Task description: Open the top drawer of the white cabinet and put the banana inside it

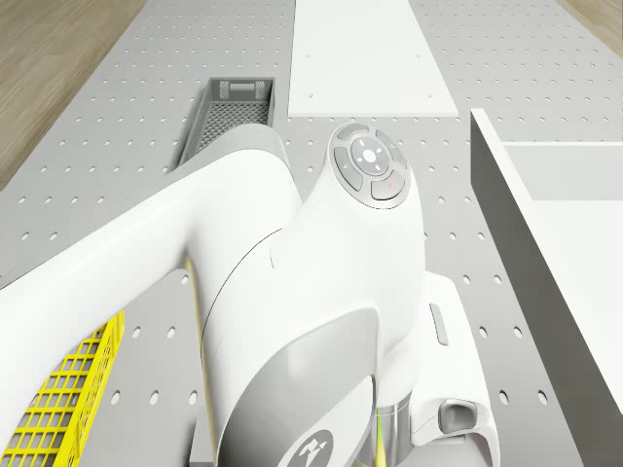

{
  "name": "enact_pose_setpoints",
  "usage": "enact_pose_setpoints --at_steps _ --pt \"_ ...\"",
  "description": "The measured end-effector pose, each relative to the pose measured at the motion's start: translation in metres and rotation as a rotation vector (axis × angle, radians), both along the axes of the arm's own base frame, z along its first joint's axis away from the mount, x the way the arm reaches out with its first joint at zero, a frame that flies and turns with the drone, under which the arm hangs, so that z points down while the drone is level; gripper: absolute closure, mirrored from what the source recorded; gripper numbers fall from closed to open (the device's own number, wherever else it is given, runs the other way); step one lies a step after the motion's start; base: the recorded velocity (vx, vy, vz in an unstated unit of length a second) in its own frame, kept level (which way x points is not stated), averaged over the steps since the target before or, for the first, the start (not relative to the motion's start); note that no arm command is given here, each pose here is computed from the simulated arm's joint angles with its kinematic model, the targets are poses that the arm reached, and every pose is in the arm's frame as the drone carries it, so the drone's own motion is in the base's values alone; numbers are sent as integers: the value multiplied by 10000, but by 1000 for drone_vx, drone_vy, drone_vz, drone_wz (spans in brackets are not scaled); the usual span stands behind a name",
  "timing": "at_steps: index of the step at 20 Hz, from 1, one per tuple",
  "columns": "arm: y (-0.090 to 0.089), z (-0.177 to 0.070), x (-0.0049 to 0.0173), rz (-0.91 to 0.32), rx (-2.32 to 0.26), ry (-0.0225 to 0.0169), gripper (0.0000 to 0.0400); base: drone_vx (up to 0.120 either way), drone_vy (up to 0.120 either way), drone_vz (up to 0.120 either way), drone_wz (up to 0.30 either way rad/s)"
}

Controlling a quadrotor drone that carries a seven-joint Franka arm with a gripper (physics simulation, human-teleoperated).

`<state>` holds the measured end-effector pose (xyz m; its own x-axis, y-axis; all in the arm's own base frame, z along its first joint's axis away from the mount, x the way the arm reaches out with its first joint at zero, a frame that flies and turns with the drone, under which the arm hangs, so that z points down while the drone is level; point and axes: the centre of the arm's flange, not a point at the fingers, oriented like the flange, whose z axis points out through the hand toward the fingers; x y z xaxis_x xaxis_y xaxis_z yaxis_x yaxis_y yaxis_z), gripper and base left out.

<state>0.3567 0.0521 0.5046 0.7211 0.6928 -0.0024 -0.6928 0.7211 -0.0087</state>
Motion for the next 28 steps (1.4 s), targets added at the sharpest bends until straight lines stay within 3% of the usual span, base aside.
enact_pose_setpoints --at_steps 9,21,28 --pt "0 0 0 0 0 0 207 -120 -58 120 0" --pt "0 0 0 0 0 0 207 -120 -120 120 0" --pt "0 0 0 0 0 0 207 -6 -120 69 0"
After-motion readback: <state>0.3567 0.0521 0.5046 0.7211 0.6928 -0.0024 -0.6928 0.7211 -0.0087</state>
